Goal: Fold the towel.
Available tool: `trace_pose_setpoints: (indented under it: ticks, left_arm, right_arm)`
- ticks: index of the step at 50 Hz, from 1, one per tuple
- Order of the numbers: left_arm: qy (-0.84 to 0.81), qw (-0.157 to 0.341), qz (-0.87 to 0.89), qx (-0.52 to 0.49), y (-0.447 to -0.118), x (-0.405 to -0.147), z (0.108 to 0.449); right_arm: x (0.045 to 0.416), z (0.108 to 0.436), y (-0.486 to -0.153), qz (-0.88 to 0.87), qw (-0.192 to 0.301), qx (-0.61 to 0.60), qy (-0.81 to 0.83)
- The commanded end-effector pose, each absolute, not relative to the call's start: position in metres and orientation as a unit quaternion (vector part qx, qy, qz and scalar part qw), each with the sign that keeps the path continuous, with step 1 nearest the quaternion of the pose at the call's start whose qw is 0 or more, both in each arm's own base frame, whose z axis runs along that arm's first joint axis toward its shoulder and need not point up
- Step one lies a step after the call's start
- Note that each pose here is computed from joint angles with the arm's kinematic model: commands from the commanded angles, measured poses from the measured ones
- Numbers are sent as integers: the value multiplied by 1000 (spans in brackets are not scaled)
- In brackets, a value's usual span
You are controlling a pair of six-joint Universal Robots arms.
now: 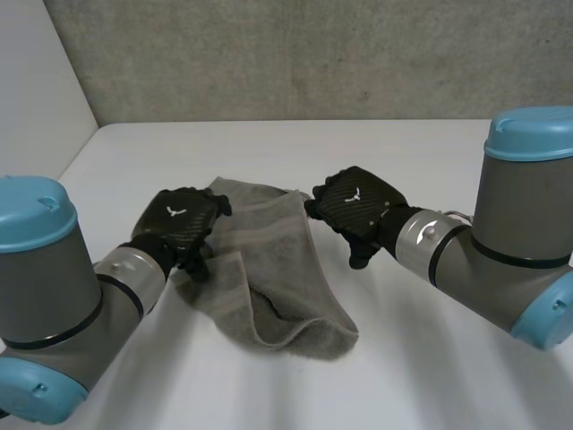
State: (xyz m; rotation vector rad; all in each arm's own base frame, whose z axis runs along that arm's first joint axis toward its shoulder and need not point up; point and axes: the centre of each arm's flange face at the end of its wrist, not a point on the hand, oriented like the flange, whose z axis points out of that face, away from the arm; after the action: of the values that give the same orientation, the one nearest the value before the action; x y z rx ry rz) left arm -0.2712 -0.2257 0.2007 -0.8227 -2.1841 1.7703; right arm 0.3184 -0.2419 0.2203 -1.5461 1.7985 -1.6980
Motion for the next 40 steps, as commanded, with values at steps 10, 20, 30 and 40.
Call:
trace_pose_setpoints:
  ticks: [10, 20, 30, 40]
  left_arm:
    - [-673, 115, 558, -472, -229, -283, 156]
    - [-679, 115, 535, -489, -224, -282, 139]
    - [-680, 114, 534, -489, -225, -282, 137]
    - [-687, 116, 524, -491, -224, -282, 127]
  right_arm:
    - [314, 196, -242, -552, 108, -533, 632]
    - [295, 184, -252, -534, 99, -519, 660]
    - [292, 179, -252, -529, 98, -518, 665]
    - [294, 176, -257, -529, 98, -518, 665]
